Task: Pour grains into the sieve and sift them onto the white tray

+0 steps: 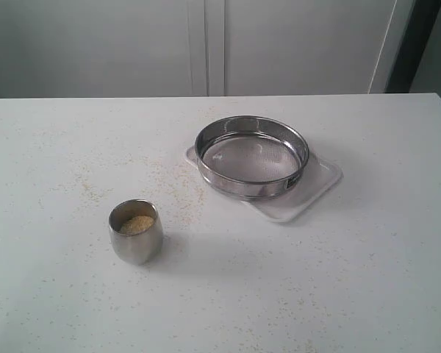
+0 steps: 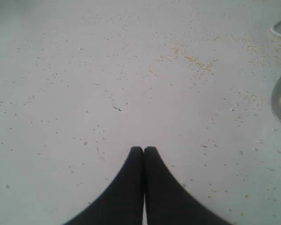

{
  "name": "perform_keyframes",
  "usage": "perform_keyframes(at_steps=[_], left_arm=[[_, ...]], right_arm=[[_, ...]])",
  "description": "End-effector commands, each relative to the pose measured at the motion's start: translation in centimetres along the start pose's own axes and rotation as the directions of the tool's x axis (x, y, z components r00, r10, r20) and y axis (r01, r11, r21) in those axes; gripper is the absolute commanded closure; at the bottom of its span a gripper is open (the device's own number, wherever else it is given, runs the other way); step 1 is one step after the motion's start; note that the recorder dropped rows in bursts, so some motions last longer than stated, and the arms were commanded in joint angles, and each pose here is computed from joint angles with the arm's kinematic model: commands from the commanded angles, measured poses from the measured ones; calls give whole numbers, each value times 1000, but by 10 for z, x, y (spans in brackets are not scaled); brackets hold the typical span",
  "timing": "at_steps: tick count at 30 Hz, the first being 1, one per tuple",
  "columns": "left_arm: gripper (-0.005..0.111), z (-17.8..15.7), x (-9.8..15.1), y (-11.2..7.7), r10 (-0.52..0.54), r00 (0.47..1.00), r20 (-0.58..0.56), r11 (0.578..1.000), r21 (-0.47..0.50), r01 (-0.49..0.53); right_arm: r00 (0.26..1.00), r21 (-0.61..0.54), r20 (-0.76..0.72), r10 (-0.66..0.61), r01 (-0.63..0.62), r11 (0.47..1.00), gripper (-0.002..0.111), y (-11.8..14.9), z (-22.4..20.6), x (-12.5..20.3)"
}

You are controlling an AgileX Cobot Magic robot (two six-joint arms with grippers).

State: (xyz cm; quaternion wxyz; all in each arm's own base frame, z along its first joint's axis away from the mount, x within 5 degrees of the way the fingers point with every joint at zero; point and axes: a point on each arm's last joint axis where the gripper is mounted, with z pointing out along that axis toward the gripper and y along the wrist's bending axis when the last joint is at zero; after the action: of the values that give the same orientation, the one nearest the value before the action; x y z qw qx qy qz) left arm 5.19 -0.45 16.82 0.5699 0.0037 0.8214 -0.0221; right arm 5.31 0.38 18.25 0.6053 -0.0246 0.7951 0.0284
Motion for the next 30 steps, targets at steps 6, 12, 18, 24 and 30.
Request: perform_keyframes(at_steps=[6, 12, 18, 24, 30], left_arm=[[107, 0, 1, 0, -2, 1000, 1, 1000, -3, 2], [107, 0, 1, 0, -2, 1000, 1, 1000, -3, 2], [107, 0, -7, 1, -29, 995, 96, 1000, -8, 29], [107, -3, -21, 3, -25, 968, 250, 999, -26, 33], [107, -7, -35, 5, -18, 917, 399, 998, -44, 39]], right_arm=[[1000, 8, 13, -4, 4, 1000, 108, 0, 0, 0], [1000, 8, 13, -4, 4, 1000, 108, 0, 0, 0], [1000, 8, 13, -4, 4, 1000, 108, 0, 0, 0], [1000, 8, 13, -4, 4, 1000, 108, 0, 0, 0], [1000, 8, 13, -4, 4, 1000, 108, 0, 0, 0]])
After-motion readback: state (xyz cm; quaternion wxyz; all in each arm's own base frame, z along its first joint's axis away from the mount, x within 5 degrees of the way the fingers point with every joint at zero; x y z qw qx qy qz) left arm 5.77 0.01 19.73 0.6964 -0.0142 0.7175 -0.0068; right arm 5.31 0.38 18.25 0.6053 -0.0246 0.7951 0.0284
